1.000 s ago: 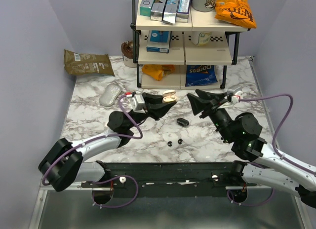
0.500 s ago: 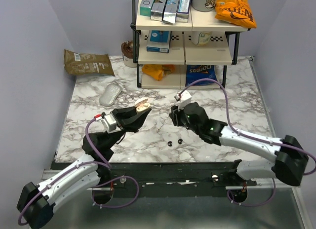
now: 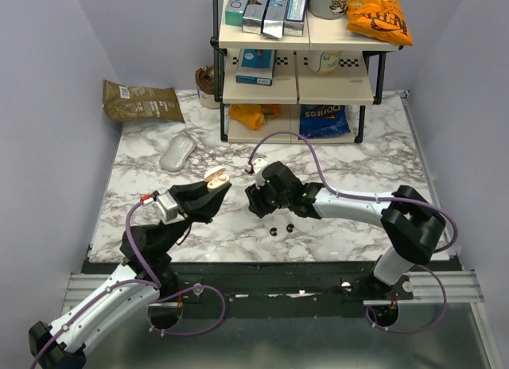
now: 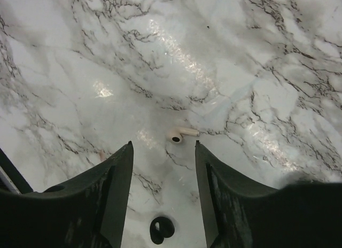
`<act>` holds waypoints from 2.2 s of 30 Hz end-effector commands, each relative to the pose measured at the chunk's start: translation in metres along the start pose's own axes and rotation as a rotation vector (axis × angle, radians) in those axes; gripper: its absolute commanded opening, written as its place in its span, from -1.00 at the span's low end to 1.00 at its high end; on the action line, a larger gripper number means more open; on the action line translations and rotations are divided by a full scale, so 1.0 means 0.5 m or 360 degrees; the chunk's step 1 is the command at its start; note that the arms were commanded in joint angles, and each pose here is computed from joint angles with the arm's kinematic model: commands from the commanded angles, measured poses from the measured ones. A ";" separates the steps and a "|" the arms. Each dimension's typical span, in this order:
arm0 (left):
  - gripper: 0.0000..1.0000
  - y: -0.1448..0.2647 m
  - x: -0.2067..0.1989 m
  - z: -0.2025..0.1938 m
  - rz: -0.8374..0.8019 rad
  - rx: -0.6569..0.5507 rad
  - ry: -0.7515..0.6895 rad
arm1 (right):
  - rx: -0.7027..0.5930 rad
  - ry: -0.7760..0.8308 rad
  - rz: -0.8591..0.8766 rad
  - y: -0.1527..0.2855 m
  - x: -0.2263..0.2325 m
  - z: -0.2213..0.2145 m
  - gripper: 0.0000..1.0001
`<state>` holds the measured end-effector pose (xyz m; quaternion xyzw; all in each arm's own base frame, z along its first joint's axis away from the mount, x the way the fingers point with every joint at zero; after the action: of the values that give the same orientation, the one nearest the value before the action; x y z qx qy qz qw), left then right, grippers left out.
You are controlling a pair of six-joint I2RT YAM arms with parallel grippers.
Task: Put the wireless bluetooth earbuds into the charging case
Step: Adjust the earbud at the center of the board.
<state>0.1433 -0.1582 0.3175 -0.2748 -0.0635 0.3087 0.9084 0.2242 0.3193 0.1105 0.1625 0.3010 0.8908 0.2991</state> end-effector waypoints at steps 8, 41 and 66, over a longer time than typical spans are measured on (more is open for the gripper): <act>-1.00 -0.001 0.001 -0.001 0.0020 0.0032 0.0020 | 0.0219 0.0026 -0.0003 -0.049 -0.008 -0.047 0.16; -1.00 0.004 -0.003 0.001 0.0018 0.0025 0.0051 | 0.0289 -0.0193 -0.0170 -0.071 -0.022 -0.071 -0.05; -1.00 0.004 -0.007 -0.005 0.0008 0.0050 0.0055 | 0.0275 -0.0016 -0.0057 -0.073 -0.017 -0.074 0.00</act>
<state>0.1406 -0.1618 0.3095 -0.2601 -0.0434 0.3026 0.9159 0.2259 0.3177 0.0627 0.1972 0.3561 0.8571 0.3157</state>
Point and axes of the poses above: each gripper's point midway between its finger pads, its own y axis back along the fingers, its own x axis along the line the jaws close on, z = x × y, the point moved 5 cm from there along y, back along the fingers, and after that the axes turned 2 degrees about y, right-handed, at the moved point
